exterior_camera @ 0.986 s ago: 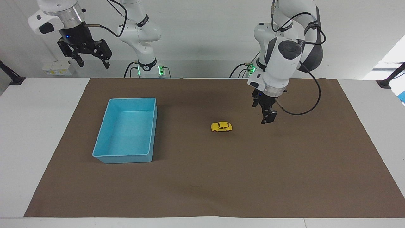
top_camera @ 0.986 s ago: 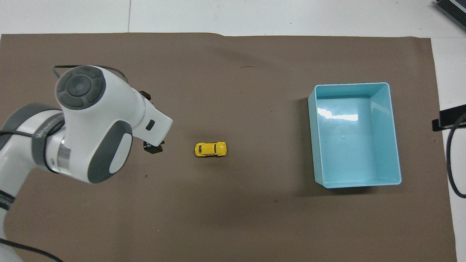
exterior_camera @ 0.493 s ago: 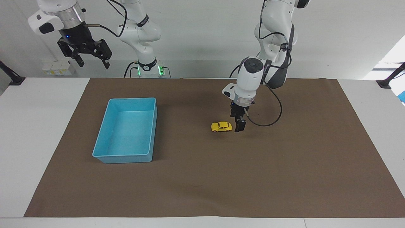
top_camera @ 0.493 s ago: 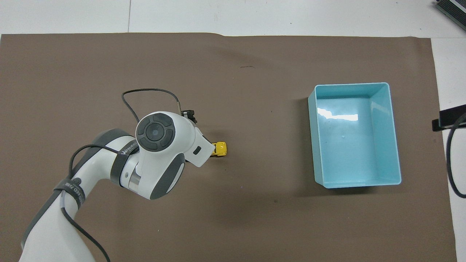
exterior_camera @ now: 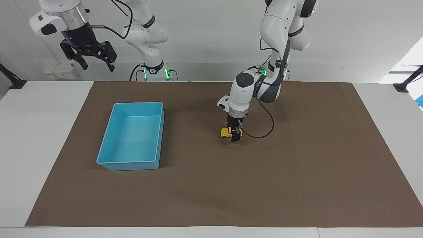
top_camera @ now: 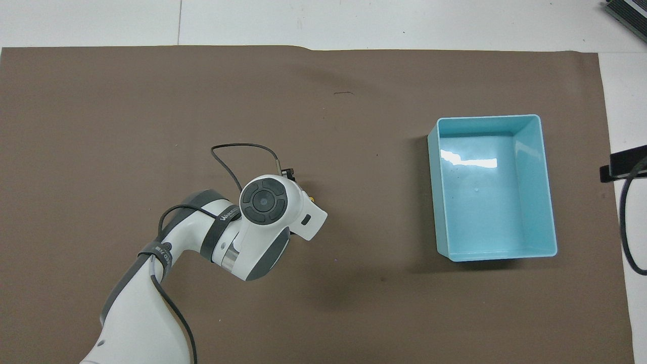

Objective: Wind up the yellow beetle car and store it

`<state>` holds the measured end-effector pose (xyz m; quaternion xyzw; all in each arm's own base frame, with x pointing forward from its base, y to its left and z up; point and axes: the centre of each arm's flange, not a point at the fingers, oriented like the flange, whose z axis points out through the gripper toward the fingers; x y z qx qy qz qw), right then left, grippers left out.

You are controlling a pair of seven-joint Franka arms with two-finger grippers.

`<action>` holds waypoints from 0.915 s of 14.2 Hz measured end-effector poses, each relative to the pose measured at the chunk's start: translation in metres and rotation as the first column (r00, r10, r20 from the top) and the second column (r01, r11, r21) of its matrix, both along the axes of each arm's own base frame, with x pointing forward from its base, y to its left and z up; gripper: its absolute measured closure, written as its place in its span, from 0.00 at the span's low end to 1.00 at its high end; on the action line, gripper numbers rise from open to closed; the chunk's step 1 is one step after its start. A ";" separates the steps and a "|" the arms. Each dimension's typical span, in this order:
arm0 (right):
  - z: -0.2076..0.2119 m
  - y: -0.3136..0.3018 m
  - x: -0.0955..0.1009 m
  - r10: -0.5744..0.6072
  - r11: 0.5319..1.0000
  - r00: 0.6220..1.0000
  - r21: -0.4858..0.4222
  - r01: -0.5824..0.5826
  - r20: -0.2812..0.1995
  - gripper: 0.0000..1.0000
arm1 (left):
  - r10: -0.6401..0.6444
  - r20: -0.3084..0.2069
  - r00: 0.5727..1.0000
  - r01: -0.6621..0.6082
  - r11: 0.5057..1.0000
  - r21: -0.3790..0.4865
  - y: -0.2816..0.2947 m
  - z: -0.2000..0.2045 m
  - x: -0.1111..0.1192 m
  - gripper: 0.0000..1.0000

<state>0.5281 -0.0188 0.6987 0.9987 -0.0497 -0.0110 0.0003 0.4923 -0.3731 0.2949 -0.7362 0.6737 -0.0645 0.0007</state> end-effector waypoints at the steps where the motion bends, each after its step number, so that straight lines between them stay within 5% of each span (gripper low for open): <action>1: 0.000 0.000 0.000 0.000 1.000 1.000 0.000 0.000 0.000 0.00 | 0.000 0.000 1.000 0.000 1.000 0.001 0.000 0.000 0.000 0.00; 7: 0.000 0.000 0.000 0.000 1.000 1.000 0.000 0.000 0.000 0.00 | -0.031 -0.030 0.999 0.032 0.998 0.052 -0.003 0.006 -0.008 0.01; 11: 0.000 0.000 0.000 0.000 1.000 1.000 0.000 0.000 0.000 0.00 | -0.038 -0.038 0.999 0.041 0.996 0.080 -0.007 0.018 -0.015 0.48; 13: 0.000 0.000 0.000 0.000 1.000 1.000 0.000 0.000 0.000 0.00 | -0.035 -0.038 0.999 0.038 0.996 0.082 -0.006 0.020 -0.015 0.56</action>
